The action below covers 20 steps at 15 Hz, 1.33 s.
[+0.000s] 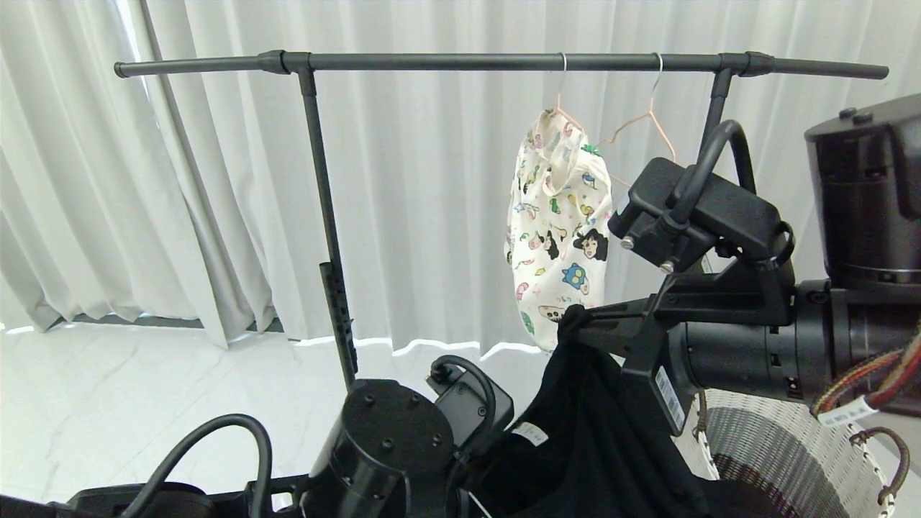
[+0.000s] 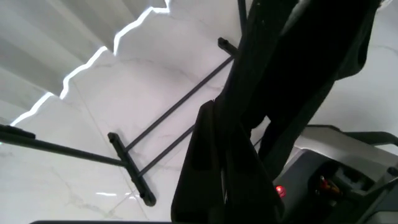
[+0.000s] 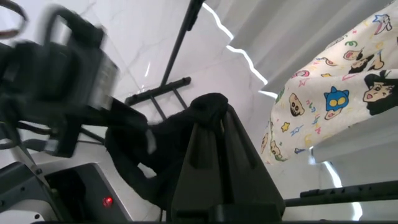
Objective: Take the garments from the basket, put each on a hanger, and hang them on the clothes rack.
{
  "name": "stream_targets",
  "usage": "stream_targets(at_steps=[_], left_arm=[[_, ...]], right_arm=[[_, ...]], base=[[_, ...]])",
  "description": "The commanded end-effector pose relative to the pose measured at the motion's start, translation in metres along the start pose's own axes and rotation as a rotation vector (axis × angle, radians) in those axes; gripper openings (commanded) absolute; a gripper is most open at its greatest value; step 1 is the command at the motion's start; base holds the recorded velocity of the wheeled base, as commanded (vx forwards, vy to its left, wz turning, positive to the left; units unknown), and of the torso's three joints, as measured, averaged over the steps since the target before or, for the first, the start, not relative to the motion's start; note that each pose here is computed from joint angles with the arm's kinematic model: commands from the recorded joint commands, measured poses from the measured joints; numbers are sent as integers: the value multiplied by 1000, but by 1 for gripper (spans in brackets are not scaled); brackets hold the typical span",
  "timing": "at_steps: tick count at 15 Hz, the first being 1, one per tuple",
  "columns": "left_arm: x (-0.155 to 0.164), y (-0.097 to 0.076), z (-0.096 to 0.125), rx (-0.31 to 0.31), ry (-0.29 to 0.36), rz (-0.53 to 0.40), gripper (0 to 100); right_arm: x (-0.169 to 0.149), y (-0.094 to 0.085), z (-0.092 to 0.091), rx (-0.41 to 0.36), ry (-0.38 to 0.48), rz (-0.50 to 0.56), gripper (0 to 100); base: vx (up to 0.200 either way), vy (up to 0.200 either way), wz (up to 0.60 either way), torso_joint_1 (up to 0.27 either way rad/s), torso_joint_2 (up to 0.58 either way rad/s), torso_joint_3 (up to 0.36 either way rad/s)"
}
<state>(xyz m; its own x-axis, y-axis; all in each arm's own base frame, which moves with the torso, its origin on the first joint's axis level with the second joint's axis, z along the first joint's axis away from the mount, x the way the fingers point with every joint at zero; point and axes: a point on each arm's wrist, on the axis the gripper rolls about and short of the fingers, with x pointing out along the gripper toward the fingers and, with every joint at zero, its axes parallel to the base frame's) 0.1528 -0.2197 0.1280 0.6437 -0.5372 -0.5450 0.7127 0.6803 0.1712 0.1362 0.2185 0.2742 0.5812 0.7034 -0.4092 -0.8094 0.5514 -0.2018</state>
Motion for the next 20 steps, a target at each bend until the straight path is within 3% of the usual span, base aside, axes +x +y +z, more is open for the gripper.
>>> stream_targets(at_steps=[1,3,5,9,12,16,20], left_arm=[[-19,8,14,-57,-82,22,0],[-39,25,26,-98,-135,72,0],[-73,38,40,-109,-130,122,0],[-110,53,71,-124,-194,206,0],[-129,60,103,31,-289,280,0],[-147,66,128,72,-382,308,0],[-159,67,126,172,-396,333,0]], right_arm=[[0,-1,1,2,-12,-5,0],[3,-4,0,13,-59,-31,0],[1,-6,0,24,-99,-98,0],[-18,-13,4,39,-149,-165,0],[-48,-21,10,35,-219,-197,0],[-82,-26,18,11,-312,-221,0],[-99,-30,33,-24,-373,-239,0]], base=[[0,0,0,0,0,0],[0,0,0,0,0,0],[0,0,0,0,0,0],[0,0,0,0,0,0],[0,0,0,0,0,0],[0,0,0,0,0,0],[0,0,0,0,0,0]])
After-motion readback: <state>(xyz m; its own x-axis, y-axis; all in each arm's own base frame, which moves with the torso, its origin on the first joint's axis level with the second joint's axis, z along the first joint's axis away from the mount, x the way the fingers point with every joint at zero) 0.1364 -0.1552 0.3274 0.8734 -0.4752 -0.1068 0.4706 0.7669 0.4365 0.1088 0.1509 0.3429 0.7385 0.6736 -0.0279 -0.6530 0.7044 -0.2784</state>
